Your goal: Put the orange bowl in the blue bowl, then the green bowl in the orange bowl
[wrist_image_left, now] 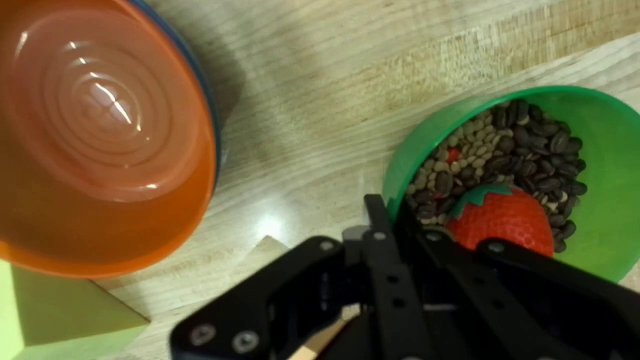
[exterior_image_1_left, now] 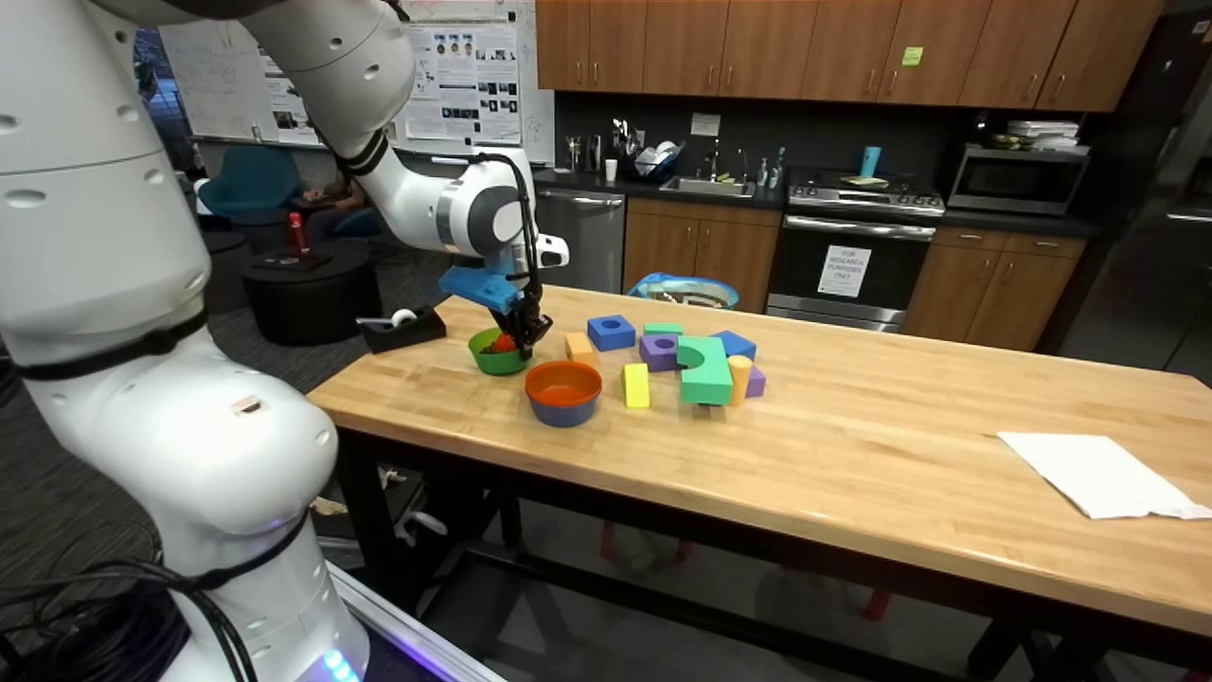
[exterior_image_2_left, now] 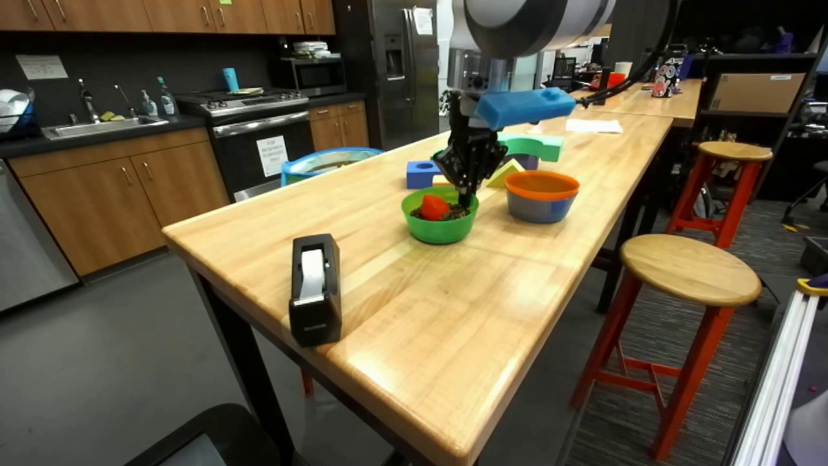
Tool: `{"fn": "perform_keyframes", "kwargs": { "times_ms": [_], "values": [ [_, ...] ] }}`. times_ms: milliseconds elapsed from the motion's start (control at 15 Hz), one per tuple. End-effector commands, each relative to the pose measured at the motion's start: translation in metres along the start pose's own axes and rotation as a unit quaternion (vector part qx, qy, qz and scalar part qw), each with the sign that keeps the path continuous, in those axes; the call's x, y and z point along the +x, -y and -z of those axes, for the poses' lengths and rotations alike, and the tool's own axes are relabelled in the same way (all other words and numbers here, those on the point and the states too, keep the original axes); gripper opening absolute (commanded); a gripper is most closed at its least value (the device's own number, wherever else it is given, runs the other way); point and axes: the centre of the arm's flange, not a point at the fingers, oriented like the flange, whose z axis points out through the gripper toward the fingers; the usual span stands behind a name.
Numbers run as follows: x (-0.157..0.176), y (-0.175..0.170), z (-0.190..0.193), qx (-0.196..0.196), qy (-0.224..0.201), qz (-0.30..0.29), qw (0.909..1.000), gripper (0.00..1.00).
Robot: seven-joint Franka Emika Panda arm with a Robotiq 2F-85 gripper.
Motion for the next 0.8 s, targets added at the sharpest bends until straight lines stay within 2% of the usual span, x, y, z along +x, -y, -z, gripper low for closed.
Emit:
{"fn": "perform_keyframes", "kwargs": {
  "times_ms": [0,333,733],
  "values": [
    [0.005,-0.005,0.002,-0.004,0.004,-0.008,1.0000,0.01],
    [0.014,-0.021,0.021,0.011,0.000,-0.018,0.9998,0.01],
    [0.023,-0.049,0.040,0.048,-0.007,-0.042,0.9980,0.01]
  ]
}}
